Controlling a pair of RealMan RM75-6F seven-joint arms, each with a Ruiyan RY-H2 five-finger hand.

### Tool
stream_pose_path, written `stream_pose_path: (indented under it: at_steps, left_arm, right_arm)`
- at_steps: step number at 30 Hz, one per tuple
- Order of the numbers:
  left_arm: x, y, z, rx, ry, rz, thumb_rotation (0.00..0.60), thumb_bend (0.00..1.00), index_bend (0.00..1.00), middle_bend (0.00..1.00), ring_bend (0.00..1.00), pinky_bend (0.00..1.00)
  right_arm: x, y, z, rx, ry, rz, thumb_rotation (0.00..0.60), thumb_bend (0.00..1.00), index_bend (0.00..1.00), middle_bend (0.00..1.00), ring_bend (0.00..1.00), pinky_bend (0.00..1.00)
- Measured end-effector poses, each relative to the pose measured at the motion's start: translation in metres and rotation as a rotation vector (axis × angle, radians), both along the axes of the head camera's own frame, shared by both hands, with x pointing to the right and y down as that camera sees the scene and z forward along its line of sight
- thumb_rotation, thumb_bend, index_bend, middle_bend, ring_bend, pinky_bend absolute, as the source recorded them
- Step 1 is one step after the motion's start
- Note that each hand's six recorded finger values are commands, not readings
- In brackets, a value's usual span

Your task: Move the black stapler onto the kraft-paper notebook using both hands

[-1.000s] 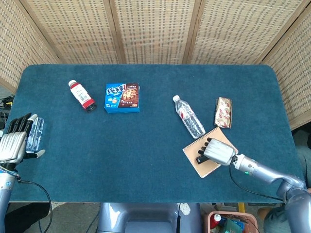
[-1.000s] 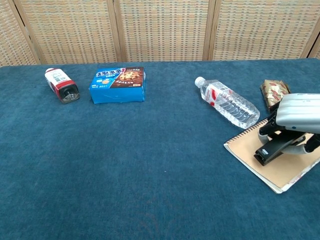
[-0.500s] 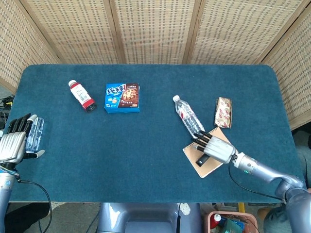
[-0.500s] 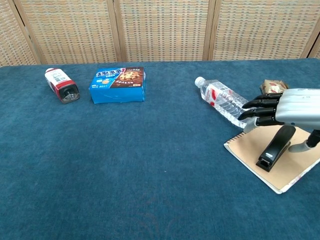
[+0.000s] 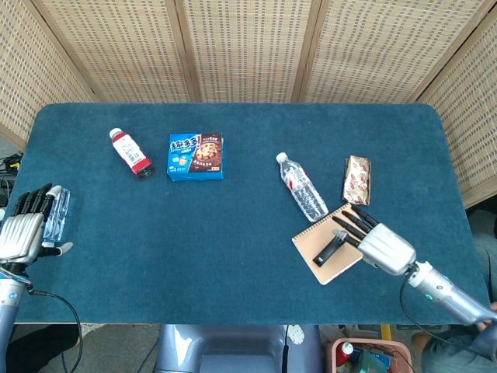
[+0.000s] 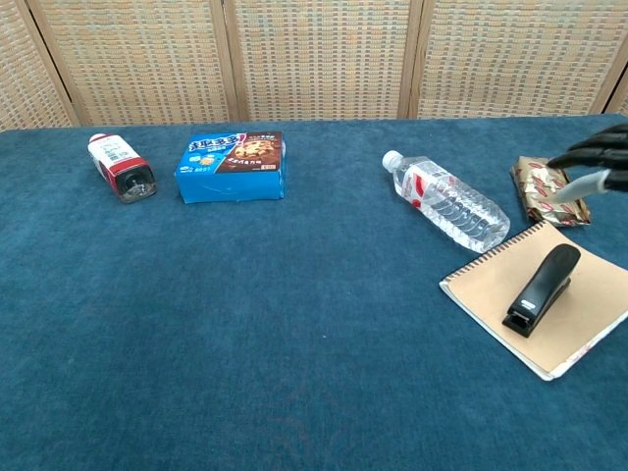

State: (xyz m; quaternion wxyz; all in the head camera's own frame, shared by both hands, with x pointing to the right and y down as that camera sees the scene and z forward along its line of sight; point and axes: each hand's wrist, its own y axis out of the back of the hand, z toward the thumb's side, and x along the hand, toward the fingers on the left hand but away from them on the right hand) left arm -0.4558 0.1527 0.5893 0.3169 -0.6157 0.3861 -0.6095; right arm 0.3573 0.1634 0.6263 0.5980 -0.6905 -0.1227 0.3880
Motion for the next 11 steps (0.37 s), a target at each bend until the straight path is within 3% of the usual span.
stream_pose_path:
  at_steps: [4, 11]
  left_arm:
    - [0.001, 0.010, -0.001, 0.003, -0.004, 0.022, 0.600, 0.00, 0.00, 0.00, 0.00, 0.00]
    - [0.001, 0.029, -0.009, 0.033, 0.001, 0.043, 0.600, 0.00, 0.00, 0.00, 0.00, 0.00]
  right_arm:
    - [0.029, 0.016, -0.022, -0.007, -0.071, 0.251, 0.600, 0.01, 0.00, 0.00, 0.00, 0.00]
    - [0.063, 0.045, -0.051, -0.039, -0.188, 0.654, 0.600, 0.00, 0.00, 0.00, 0.00, 0.00]
